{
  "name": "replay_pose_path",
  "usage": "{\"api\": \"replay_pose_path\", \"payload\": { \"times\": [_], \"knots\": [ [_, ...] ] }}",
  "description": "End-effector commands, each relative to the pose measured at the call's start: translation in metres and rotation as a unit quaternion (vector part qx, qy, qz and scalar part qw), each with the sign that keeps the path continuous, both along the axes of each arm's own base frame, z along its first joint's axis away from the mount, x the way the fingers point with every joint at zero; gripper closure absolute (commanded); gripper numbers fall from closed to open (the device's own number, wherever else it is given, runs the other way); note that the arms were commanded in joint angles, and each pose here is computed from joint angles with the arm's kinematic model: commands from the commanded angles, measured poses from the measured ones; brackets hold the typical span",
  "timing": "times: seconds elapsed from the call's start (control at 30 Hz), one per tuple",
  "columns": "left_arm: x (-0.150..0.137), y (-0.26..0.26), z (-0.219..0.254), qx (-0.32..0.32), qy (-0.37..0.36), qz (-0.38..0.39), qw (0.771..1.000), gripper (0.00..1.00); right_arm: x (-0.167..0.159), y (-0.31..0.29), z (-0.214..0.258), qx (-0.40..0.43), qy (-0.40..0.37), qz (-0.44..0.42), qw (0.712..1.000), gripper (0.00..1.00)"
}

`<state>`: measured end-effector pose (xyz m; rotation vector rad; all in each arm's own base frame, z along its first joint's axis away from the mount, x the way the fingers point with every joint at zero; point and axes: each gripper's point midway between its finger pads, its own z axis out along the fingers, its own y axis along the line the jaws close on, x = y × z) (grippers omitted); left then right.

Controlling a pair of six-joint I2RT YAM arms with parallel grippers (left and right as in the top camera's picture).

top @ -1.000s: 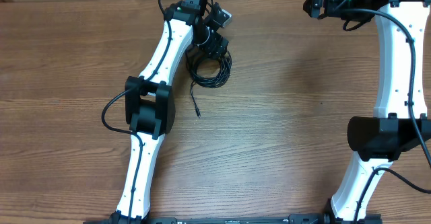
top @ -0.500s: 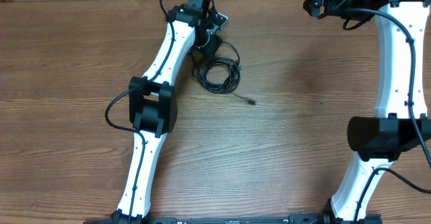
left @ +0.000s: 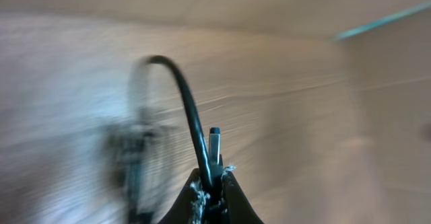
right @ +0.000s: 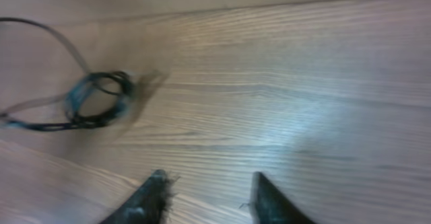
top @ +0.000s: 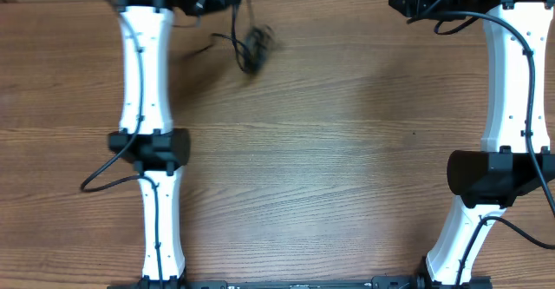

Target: Untangle cables

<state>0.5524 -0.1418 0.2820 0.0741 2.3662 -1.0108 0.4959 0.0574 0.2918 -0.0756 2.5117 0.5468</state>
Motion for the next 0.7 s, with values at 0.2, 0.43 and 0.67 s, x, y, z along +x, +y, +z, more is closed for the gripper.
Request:
{"api": "replay_pose_path", "payload": {
  "times": [0.2, 0.43, 0.67],
  "knots": [
    [-0.076, -0.044, 0.151, -0.248, 0.001, -0.139, 0.959, 0.96, -0.001, 0.069, -0.006, 0.020, -0.007, 0.079, 0.997, 0.96],
    [-0.074, -0.042, 0.181, -0.285, 0.016, -0.117, 0.951, 0.96, 0.007, 0.132, 0.014, 0.006, -0.096, 0.163, 0.982, 0.23],
    [-0.084, -0.047, 0.201, -0.311, 0.023, -0.151, 0.938, 0.96, 0.004, 0.169, 0.009, -0.006, -0.126, 0.215, 0.968, 0.00]
  ]
}}
